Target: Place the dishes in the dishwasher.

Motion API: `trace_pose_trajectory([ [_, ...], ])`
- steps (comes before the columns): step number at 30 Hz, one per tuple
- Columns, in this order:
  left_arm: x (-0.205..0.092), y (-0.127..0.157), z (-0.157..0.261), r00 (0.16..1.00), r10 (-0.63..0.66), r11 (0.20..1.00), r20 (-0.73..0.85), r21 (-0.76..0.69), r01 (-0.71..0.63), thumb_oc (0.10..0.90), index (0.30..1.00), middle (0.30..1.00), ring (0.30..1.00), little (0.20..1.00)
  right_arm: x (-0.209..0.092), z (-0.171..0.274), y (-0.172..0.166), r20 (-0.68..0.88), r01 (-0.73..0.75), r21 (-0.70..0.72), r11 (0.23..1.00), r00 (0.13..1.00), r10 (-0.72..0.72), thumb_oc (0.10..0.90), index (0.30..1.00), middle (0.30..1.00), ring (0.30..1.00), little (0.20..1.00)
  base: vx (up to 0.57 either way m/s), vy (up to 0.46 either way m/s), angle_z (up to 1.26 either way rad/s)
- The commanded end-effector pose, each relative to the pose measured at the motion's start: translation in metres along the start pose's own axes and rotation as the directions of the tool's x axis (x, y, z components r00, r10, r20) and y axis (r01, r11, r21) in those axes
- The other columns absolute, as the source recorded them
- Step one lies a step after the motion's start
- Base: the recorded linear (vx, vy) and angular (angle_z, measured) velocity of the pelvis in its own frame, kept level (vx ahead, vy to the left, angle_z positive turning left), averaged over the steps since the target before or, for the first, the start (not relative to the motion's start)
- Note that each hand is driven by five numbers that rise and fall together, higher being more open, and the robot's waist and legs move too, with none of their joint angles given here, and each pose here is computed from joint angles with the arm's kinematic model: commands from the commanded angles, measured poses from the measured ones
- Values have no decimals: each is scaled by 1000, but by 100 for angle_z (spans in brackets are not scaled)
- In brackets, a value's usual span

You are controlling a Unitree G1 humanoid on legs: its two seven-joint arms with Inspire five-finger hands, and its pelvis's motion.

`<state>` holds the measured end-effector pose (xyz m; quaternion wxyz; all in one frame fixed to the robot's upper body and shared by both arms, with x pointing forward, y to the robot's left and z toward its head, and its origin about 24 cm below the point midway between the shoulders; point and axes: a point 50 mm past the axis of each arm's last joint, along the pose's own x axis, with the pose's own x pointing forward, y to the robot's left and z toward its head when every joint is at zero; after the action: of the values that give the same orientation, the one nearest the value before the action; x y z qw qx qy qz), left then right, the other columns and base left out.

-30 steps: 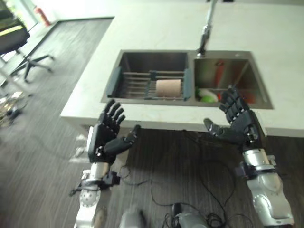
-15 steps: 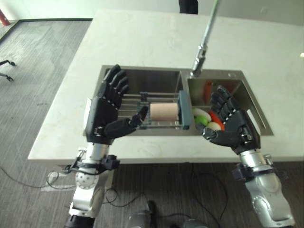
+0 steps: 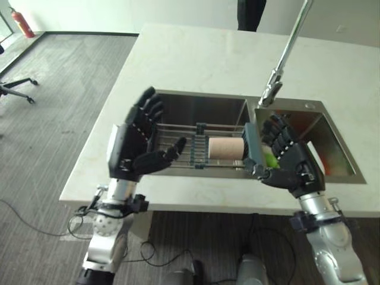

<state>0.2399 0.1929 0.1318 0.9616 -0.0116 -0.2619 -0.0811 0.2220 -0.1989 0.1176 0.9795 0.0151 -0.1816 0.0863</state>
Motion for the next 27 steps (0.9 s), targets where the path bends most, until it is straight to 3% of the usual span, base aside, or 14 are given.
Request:
trace_pose_trajectory([
  [1, 13, -9, 44, 969, -55, 997, 242, 63, 41, 800, 900, 900, 900, 900, 20, 41, 5, 263, -21, -32, 999, 964, 29, 800, 900, 900, 900, 900, 90, -183, -3],
  [18, 6, 2, 41, 977, 1, 999, 214, 38, -10, 800, 900, 900, 900, 900, 25, 53, 3, 303, -51, -89, 995, 950, 76, 800, 900, 900, 900, 900, 67, -104, -7],
  [19, 11, 8, 39, 975, 74, 997, 210, -41, -67, 800, 900, 900, 900, 900, 20, 39, -1, 272, 48, -39, 998, 962, -36, 800, 900, 900, 900, 900, 27, -26, 4],
  [27, 1, 13, 38, 980, 94, 996, 178, -26, -91, 800, 900, 900, 900, 900, 17, 44, -6, 250, 33, -46, 998, 968, -21, 800, 900, 900, 900, 900, 30, -25, 4],
])
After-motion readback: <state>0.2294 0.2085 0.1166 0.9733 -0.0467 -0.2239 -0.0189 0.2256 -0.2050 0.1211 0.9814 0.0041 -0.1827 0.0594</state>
